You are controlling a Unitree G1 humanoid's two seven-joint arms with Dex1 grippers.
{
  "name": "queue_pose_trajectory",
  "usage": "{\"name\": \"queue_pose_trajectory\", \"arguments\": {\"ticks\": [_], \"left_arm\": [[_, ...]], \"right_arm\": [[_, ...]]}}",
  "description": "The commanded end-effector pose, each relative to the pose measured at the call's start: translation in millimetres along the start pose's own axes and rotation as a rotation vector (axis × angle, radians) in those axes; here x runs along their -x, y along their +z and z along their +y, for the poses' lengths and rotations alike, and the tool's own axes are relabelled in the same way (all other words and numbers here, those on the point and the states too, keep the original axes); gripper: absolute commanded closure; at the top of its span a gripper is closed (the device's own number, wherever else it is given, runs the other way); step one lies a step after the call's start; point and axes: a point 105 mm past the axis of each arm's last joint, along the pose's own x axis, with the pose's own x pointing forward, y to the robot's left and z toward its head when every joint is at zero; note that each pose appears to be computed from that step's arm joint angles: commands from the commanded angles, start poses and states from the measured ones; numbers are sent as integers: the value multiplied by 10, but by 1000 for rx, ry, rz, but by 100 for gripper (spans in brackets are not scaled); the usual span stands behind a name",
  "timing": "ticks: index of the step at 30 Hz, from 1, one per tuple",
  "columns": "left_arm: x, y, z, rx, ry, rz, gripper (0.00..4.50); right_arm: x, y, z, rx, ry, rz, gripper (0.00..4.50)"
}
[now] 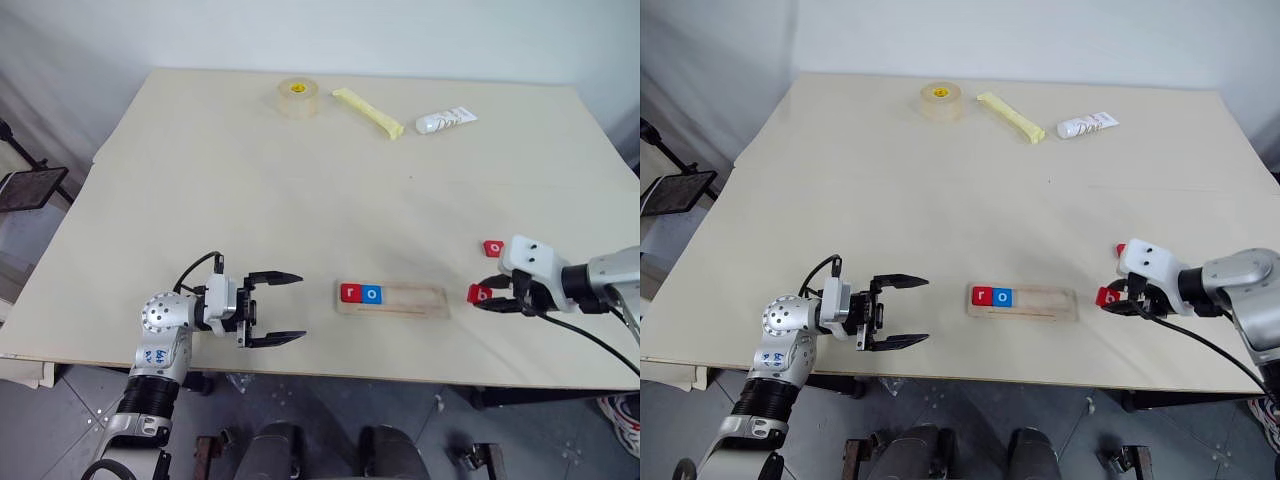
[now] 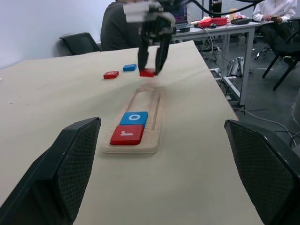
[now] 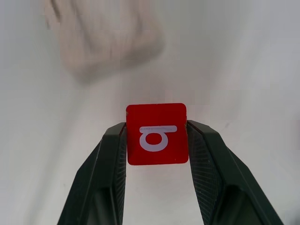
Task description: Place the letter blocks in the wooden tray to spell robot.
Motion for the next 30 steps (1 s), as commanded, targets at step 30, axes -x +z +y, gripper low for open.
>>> {"name": "queue_pose_trajectory", "arguments": {"ticks": [30], "left_arm": [[-39,7,22,-36,14,-12,0]], "right_arm": [[-732,966,420,201,202,-20,304]]}}
